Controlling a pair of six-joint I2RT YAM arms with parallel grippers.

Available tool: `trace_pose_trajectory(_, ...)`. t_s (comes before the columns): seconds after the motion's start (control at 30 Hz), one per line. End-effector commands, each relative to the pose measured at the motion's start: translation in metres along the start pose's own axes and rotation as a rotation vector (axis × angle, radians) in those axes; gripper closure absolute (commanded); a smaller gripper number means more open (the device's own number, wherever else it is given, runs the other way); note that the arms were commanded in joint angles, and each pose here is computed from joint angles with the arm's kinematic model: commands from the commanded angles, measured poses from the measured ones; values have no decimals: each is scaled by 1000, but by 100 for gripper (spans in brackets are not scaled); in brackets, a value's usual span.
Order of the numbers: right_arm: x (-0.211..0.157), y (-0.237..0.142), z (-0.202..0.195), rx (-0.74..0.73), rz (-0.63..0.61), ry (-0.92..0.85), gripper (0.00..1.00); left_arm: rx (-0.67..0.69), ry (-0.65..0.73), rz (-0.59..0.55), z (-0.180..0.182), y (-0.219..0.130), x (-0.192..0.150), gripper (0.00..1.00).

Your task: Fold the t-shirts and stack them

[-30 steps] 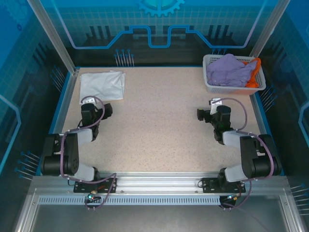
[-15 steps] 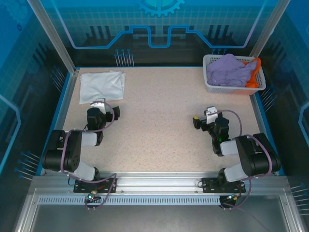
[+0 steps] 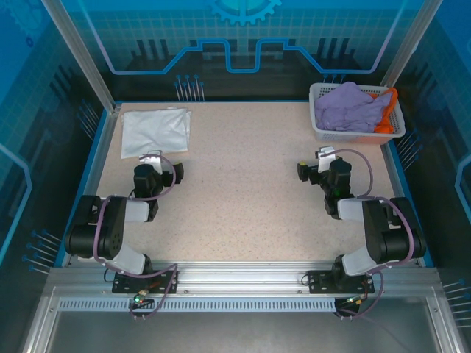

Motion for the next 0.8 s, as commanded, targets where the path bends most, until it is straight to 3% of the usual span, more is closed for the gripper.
trace_pose_trajectory(0.0,-4,0,0,-1,19,12,0,-15,33,-35,-3,0,4,1)
trace_pose_trajectory(0.77,-4,0,-2,13,17,23,0,-14,34,-33,-3,0,3,1)
Point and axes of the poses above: each hand's point on the last joint's axis, 136 mm out from that joint toward the fingers, its own y axis out along the fingers, its own z axis along the line the jaws close on, x = y × z, the point moved 10 cm from there along -y, back along the fingers, and after that the axes turned 5 degrees about -y, right-handed, at the moved point
